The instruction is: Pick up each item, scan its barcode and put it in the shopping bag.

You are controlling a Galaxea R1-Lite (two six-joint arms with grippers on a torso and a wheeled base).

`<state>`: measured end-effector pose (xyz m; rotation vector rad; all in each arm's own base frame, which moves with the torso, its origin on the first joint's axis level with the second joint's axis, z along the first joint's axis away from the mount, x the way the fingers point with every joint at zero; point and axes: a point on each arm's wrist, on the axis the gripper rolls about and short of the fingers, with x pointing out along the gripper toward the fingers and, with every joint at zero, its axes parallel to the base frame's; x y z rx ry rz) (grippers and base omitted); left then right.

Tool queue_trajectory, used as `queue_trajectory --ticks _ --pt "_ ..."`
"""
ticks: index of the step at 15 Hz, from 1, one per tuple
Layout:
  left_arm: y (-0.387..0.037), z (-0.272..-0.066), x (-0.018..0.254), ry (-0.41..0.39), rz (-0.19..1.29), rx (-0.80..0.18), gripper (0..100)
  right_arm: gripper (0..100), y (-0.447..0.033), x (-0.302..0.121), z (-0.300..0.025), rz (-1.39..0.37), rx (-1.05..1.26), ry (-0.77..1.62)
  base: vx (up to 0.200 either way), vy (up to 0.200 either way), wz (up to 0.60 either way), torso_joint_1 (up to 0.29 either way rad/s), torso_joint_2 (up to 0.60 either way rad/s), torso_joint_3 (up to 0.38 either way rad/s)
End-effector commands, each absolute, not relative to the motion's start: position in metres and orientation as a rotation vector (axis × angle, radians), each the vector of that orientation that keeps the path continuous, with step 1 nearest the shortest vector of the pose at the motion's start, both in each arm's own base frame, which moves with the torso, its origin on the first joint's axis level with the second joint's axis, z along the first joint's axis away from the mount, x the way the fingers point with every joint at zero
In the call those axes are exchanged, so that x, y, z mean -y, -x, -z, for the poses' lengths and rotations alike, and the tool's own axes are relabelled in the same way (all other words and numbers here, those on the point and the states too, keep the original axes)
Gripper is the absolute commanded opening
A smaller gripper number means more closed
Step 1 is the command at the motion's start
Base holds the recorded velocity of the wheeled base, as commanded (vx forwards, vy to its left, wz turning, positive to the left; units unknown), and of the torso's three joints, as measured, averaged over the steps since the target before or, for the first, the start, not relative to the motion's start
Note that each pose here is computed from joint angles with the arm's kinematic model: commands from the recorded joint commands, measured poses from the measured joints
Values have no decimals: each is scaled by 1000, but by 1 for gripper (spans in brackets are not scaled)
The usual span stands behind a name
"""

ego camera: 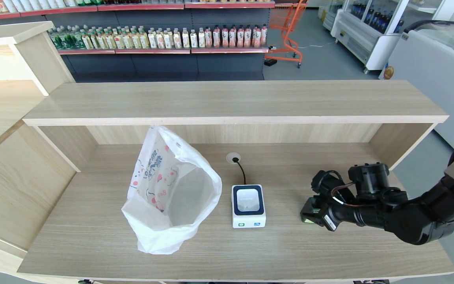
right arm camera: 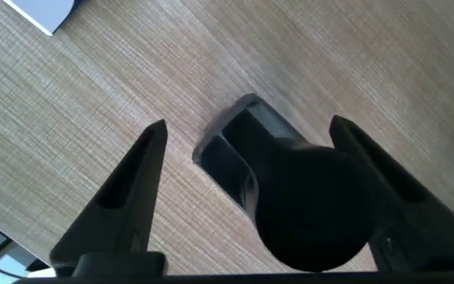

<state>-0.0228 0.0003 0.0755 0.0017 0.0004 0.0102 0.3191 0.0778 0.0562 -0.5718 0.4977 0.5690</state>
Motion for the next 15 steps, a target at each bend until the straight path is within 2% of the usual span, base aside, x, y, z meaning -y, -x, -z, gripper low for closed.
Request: queue_trajectory --ticks 1,6,9,11,14,15 --pt "23 -75 0 -2 -11 0 100 0 -320 -79 -50 -575 -511 572 0 0 0 0 0 0" --pt "23 -75 0 -2 -11 0 100 0 -311 -73 -64 -534 -505 486 0 0 0 0 0 0" --pt "23 -75 0 -2 -11 0 100 0 -295 -69 -113 -479 -371 393 0 0 0 0 0 0" --pt "23 -75 0 -2 -11 0 100 0 -259 -56 -145 -430 -250 387 0 0 0 0 0 0" --pt "23 -75 0 -2 -11 0 100 0 -220 -33 -170 -356 -130 572 0 0 0 0 0 0" --pt "23 -75 0 -2 -11 0 100 0 -208 -31 -183 -364 -38 769 0 0 0 0 0 0"
